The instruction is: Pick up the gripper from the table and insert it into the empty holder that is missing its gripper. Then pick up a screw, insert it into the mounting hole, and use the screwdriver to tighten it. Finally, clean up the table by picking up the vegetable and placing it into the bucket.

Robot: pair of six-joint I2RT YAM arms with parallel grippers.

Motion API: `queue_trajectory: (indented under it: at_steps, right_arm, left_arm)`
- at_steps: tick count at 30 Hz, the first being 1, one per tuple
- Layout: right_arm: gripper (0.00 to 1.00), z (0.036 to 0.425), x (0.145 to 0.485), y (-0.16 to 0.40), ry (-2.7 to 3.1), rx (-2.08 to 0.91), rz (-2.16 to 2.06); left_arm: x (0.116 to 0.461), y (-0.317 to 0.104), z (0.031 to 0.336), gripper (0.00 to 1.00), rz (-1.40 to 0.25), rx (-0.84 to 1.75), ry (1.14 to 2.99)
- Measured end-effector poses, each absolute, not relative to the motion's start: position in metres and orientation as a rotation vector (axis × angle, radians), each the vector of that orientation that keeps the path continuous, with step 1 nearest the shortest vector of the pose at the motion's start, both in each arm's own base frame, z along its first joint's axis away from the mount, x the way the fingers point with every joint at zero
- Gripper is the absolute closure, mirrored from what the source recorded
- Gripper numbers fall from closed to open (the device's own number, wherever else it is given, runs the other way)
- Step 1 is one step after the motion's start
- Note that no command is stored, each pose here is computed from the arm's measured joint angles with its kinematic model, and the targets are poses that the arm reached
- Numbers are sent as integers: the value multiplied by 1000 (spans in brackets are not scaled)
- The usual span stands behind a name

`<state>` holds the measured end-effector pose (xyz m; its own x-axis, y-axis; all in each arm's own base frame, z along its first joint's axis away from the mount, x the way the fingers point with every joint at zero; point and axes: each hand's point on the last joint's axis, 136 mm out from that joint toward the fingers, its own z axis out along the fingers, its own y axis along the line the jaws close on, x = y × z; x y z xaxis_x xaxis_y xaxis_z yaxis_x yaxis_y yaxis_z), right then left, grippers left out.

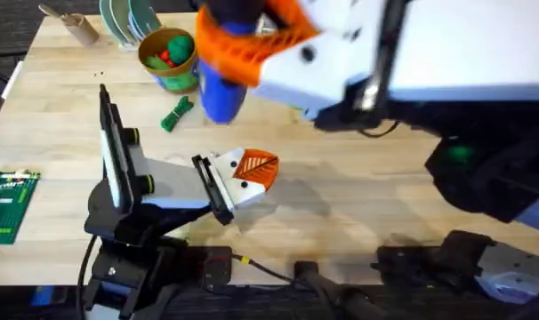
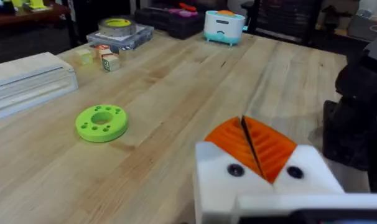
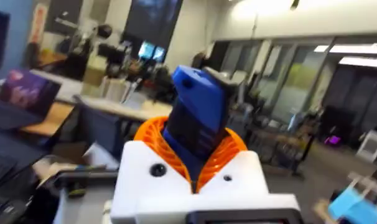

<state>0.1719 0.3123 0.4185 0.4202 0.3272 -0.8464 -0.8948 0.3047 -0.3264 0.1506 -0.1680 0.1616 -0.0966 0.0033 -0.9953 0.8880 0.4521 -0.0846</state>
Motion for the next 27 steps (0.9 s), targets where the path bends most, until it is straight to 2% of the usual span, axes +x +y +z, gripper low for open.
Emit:
queue_trajectory:
  at_steps: [5,10,19,23,27]
  right_arm:
    - [973,422,186,301,749,-893,862]
    - [973,390,234,287,931,-897,723]
    - [973,251,363,220,1364,-1028,76]
    - [973,196,406,179,1457,-1141,-232]
    - [973,157,436,151,1501,-1267,-455]
  left_arm:
    - [151,-168,162,985,-907,827,1481]
    - [151,-168,162,985,-907,827,1481]
    - [151,-168,162,985,-907,827,1481]
    - [151,-168,162,985,-907,827,1481]
    - [151,-168,162,985,-907,827,1481]
